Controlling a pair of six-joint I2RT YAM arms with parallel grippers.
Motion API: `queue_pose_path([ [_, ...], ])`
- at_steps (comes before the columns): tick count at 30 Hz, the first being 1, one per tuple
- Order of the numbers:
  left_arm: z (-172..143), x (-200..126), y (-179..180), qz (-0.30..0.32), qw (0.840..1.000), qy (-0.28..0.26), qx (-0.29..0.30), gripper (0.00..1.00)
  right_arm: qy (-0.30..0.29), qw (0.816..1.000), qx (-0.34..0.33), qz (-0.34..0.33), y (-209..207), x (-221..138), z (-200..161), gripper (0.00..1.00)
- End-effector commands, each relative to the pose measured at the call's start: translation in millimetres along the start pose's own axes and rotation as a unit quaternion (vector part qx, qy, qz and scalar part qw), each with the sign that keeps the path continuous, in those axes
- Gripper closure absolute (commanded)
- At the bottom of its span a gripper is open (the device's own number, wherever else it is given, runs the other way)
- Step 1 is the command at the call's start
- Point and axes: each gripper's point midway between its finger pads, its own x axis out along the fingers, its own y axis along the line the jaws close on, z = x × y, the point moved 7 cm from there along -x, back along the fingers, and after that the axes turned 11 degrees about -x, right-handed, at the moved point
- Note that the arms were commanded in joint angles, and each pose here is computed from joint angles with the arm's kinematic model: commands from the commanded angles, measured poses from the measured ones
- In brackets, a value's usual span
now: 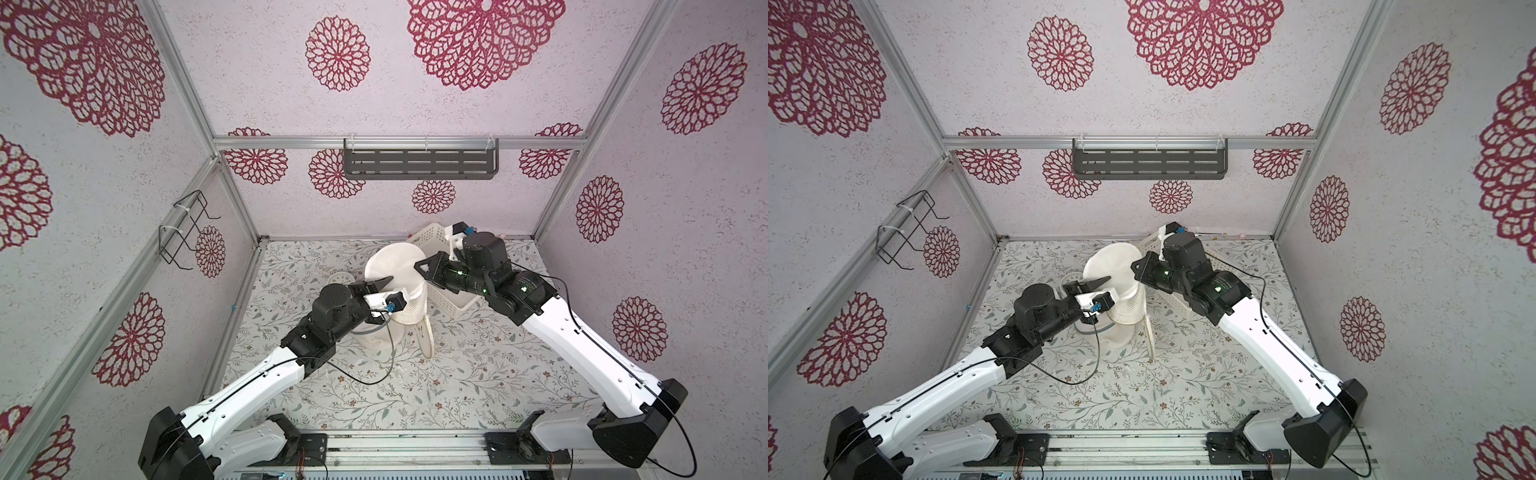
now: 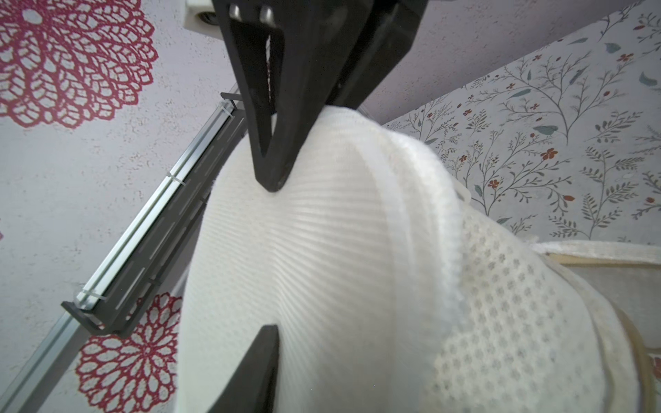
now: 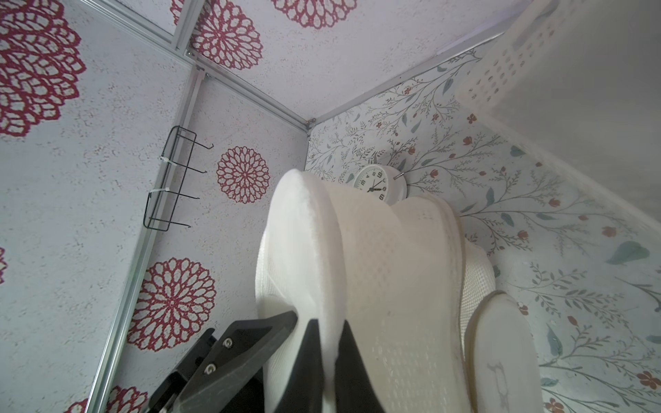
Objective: Turn the laundry bag inside out
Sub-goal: Turn over the laundry bag.
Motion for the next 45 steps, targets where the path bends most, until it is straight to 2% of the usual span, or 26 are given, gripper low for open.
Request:
queue_pose_path([
  [1,22,0,12,0.019,0.998,-0.039,-0.049,0.79,-0.022,0.999,-0.009,0.022,5,-19,7,0.91],
  [2,23,1,12,0.013,0.997,-0.042,-0.068,0.87,-0.026,0.999,-0.014,0.018,3,-22,7,0.88],
  [5,23,7,9,-0.015,0.991,-0.032,-0.131,1.0,-0.035,0.999,-0.032,0.008,-3,-29,7,0.72],
  [9,23,16,9,-0.036,0.978,0.007,-0.206,1.0,-0.061,0.995,-0.073,-0.017,-15,-49,5,0.49],
  [12,26,16,13,-0.037,0.967,-0.009,-0.251,1.0,-0.095,0.989,-0.106,-0.035,-26,-71,2,0.39],
  [14,26,16,20,-0.036,0.958,-0.021,-0.282,1.0,-0.114,0.985,-0.127,-0.042,-33,-86,-1,0.35],
  [19,24,18,37,-0.053,0.933,-0.032,-0.354,1.0,-0.119,0.973,-0.192,-0.044,-43,-105,-17,0.33],
  [26,34,12,52,-0.08,0.903,-0.075,-0.416,1.0,-0.099,0.957,-0.272,0.015,-59,-89,-56,0.35],
  [31,32,11,63,-0.049,0.887,-0.067,-0.454,1.0,-0.125,0.938,-0.321,0.024,-70,-80,-70,0.35],
  [33,30,12,67,-0.03,0.881,-0.046,-0.47,1.0,-0.133,0.929,-0.346,0.026,-68,-75,-72,0.36],
  [36,27,13,69,-0.018,0.874,-0.014,-0.486,1.0,-0.154,0.904,-0.398,0.021,-52,-68,-74,0.36],
  [41,25,8,75,0.013,0.869,0.015,-0.495,1.0,-0.215,0.852,-0.476,-0.008,-26,-59,-74,0.3],
  [45,27,3,80,0.035,0.869,0.016,-0.494,1.0,-0.251,0.832,-0.494,-0.033,-13,-47,-76,0.28],
])
